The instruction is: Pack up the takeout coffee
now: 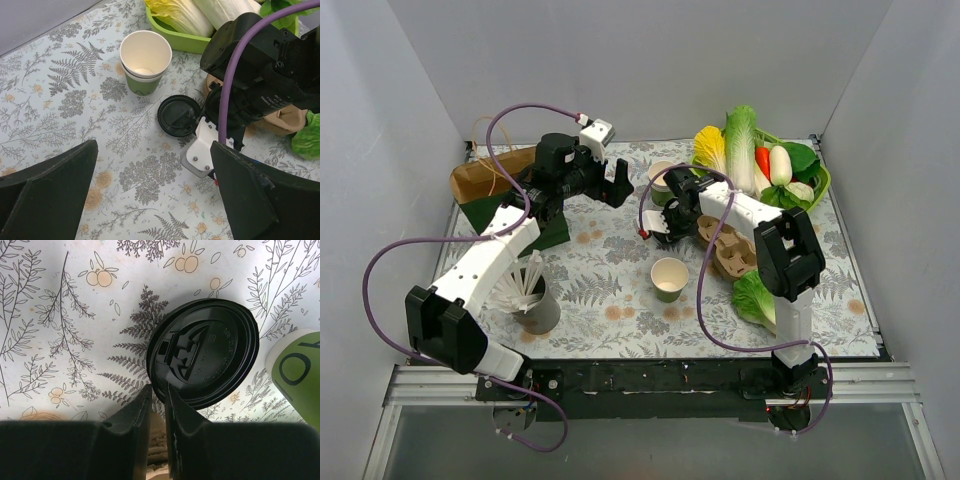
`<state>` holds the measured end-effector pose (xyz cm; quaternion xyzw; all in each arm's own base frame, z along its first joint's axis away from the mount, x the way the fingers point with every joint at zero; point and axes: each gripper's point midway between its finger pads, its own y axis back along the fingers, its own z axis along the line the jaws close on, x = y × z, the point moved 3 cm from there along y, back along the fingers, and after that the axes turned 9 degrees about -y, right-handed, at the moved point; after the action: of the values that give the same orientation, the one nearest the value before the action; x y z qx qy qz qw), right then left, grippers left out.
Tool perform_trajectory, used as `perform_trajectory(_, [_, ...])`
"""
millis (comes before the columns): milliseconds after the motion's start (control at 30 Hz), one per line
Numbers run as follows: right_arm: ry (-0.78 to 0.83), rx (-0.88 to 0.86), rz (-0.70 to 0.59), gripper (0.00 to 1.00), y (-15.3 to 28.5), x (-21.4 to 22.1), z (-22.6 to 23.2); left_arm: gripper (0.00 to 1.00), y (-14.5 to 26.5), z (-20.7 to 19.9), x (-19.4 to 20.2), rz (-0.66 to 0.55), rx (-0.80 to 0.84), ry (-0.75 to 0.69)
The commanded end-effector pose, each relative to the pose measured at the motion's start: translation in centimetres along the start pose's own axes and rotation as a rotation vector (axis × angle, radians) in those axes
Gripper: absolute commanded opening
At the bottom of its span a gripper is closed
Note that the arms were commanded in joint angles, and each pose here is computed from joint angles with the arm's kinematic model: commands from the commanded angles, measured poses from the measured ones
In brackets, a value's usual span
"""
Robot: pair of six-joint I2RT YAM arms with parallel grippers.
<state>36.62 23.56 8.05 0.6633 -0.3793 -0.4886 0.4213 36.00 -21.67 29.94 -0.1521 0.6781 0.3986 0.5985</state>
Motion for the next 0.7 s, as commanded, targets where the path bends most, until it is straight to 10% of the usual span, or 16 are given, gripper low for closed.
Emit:
perform_trajectory(0, [-0.002,-0.004,0.012,0.23,-1.0,0.0,0.0,0.98,1.8,-0.4,-1.5,-0.06,-0.003,-0.025])
perform_trajectory(667, [-0.076,0.037,-0.078,0.01,3.2,-3.1,-1.4,0.98,2.2,-0.8,-1.4,-0.073,0.005,-0.01])
